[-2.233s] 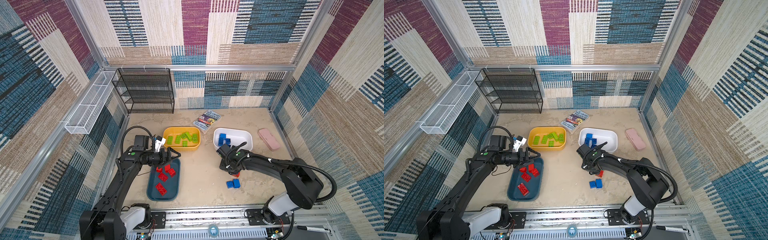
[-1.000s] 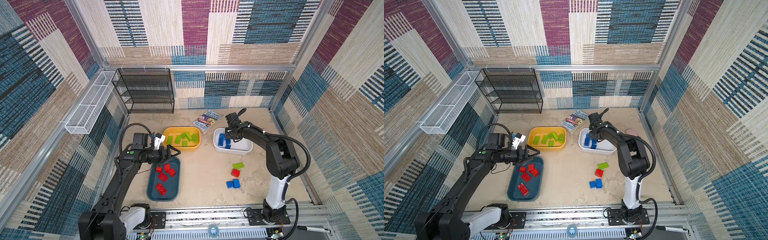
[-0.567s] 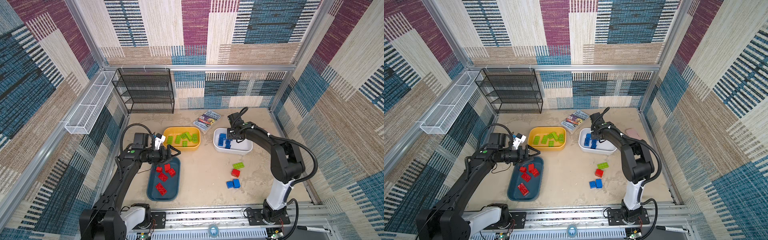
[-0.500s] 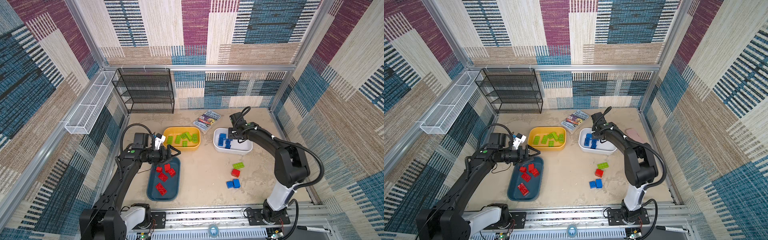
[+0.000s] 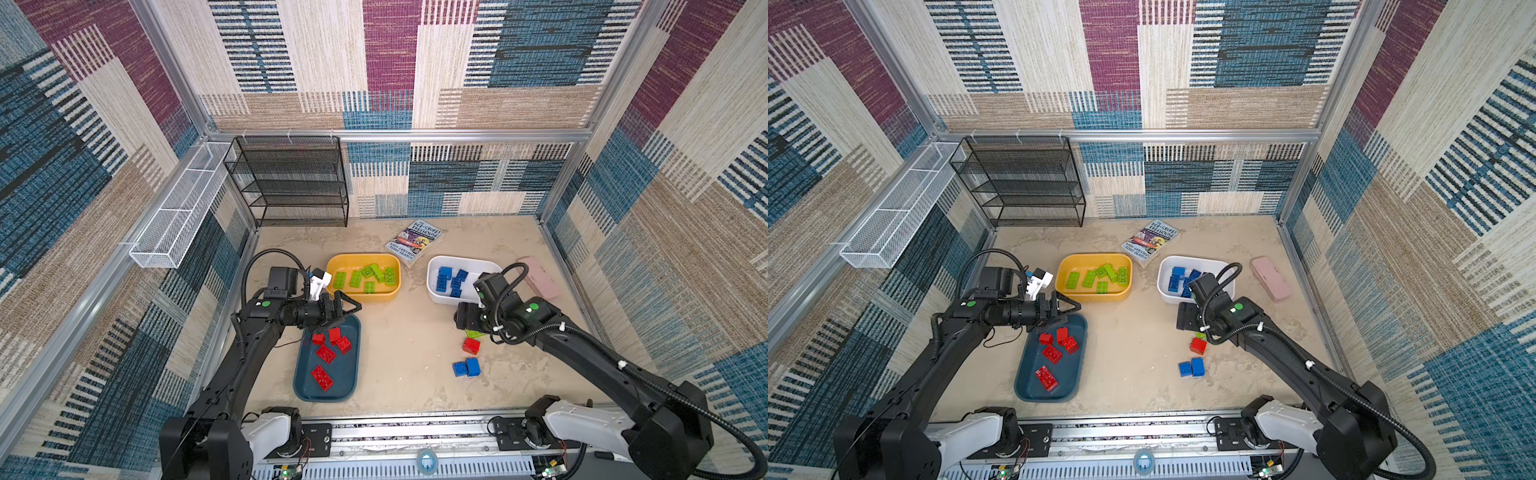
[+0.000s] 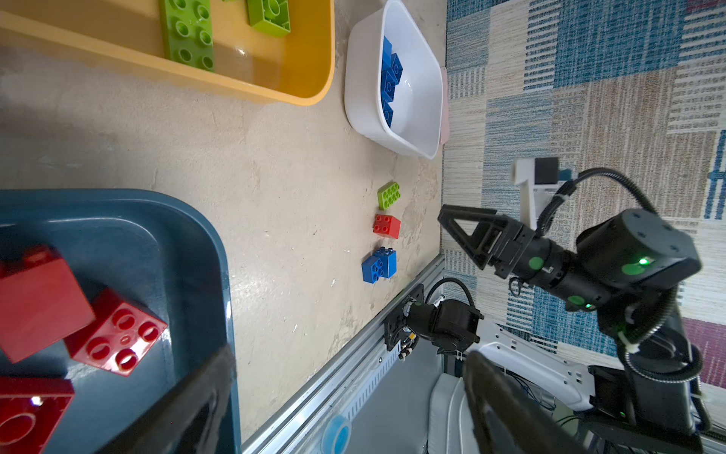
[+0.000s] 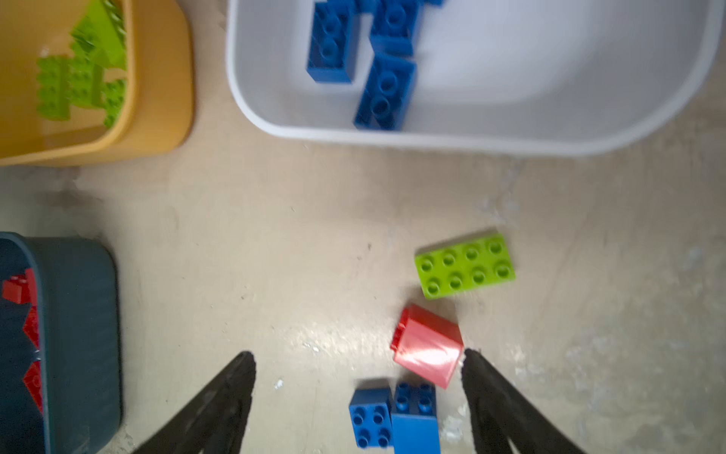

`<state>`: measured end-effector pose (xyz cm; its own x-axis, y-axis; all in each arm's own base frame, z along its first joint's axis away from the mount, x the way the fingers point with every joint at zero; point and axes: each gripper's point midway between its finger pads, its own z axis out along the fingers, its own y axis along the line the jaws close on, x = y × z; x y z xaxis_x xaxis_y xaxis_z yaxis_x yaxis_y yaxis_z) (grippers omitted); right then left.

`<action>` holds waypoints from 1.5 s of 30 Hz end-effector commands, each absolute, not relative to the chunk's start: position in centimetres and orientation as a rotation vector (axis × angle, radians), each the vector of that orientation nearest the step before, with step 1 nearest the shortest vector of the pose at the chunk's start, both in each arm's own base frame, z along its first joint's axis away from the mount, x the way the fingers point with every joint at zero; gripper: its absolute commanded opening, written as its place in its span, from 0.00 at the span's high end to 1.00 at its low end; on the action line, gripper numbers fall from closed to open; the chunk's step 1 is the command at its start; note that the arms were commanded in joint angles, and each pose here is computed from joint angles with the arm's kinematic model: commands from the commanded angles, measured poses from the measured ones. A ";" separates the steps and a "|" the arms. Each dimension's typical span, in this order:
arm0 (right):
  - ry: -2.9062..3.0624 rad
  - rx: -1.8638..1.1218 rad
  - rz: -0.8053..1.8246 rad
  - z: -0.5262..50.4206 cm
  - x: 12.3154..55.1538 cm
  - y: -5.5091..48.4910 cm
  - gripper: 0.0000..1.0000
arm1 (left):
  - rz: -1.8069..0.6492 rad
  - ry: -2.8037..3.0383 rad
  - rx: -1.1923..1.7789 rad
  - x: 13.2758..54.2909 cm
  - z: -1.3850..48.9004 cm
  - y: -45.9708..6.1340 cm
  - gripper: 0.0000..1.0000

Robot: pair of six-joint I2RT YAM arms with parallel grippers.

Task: Sort the legos into containers by color
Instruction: Pick up the lego from the middle-right of the table.

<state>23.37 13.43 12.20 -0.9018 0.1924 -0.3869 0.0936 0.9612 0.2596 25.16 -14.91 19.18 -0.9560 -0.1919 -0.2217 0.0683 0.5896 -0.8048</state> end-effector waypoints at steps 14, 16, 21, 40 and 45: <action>2.787 0.287 0.216 5.7 22.4 13.3 0.17 | -1.306 2.535 -0.090 24.7 19.1 -15.0 0.07; 2.780 0.283 0.209 5.6 23.0 13.5 0.21 | -1.304 2.536 -0.091 24.7 19.1 -15.0 0.07; 2.797 0.271 0.129 4.7 23.7 13.3 0.30 | -1.301 2.538 -0.091 24.7 18.9 -14.9 0.07; 2.850 0.162 -0.042 3.6 23.2 12.3 0.60 | -1.303 2.544 -0.089 25.2 18.7 -15.0 0.07; 2.765 0.077 0.050 8.0 25.9 14.9 0.66 | -1.252 2.541 -0.097 25.4 19.0 -14.6 0.07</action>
<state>24.77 13.88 5.94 -0.9418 0.1029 -0.3199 0.0965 0.9947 0.0357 25.07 -14.83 18.51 -0.9591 -0.1916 -0.2085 0.0542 0.5985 -0.7993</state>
